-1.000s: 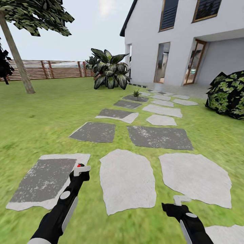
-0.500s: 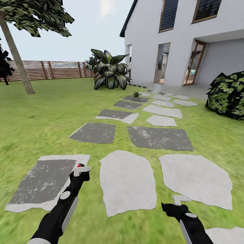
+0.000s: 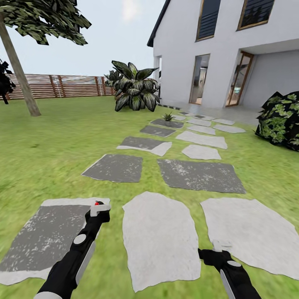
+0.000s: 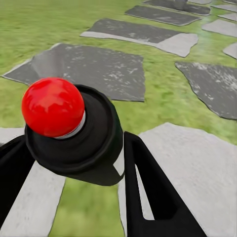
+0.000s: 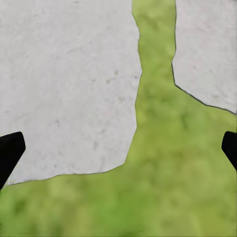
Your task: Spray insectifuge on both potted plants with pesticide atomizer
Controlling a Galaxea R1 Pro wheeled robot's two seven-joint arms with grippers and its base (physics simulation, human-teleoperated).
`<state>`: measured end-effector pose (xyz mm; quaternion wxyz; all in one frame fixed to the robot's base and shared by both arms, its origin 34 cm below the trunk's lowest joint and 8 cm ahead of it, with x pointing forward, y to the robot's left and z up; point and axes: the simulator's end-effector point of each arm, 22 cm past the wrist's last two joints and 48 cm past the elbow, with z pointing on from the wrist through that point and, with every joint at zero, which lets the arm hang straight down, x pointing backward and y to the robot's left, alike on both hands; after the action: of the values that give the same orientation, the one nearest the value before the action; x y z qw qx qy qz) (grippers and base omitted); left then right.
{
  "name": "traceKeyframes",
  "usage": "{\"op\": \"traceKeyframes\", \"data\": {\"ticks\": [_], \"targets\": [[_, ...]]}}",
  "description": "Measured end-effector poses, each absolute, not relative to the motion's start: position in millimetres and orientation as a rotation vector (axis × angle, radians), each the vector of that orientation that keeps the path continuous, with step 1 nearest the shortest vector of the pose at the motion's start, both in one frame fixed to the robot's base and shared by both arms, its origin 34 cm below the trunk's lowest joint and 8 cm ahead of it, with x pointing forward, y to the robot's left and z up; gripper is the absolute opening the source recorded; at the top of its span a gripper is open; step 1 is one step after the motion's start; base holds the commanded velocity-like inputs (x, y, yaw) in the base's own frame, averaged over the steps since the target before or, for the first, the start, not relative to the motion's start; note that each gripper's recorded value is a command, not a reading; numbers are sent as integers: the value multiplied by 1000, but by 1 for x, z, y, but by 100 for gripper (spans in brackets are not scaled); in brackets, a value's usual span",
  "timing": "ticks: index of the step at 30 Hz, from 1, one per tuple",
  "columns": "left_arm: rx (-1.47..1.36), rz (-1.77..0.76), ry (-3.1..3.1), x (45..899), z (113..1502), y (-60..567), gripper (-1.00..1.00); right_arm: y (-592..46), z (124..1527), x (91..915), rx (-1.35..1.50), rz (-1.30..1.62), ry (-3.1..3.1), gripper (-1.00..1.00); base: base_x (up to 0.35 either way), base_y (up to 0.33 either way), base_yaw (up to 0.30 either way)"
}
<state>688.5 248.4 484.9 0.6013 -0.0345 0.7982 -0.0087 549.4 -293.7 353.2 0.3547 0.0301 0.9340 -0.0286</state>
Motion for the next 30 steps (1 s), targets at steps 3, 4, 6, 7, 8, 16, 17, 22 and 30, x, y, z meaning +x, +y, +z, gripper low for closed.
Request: {"op": "traceKeyframes", "data": {"ticks": [3, 4, 6, 7, 8, 16, 17, 22, 30], "targets": [[-79, -20, 1864, 688, 483, 248, -100, -294, 355, 550, 79, -74, 2411, 100, 333, 101, 0], [-79, -20, 1865, 688, 484, 248, -100, -294, 356, 550, 80, -73, 2409, 100, 333, 104, 0], [-79, -20, 1864, 688, 485, 248, -100, -294, 357, 551, 80, -73, 2406, 100, 333, 105, 0], [-79, -20, 1863, 688, 486, 248, -100, -294, 358, 551, 80, -73, 2404, 100, 333, 106, 0], [-79, -20, 1862, 688, 487, 248, -100, -294, 358, 551, 80, -73, 2403, 100, 333, 106, 0], [-77, -21, 1852, 688, 493, 248, -100, -294, 363, 553, 80, -72, 2394, 100, 333, 107, 0], [-77, -21, 1851, 688, 493, 248, -100, -293, 363, 553, 80, -71, 2393, 100, 333, 107, 0], [-77, -21, 1851, 688, 493, 248, -100, -293, 363, 553, 82, -69, 2393, 100, 333, 107, 0], [-76, -22, 1851, 688, 493, 247, -100, -293, 363, 553, 83, -67, 2393, 100, 333, 107, 0]]}}
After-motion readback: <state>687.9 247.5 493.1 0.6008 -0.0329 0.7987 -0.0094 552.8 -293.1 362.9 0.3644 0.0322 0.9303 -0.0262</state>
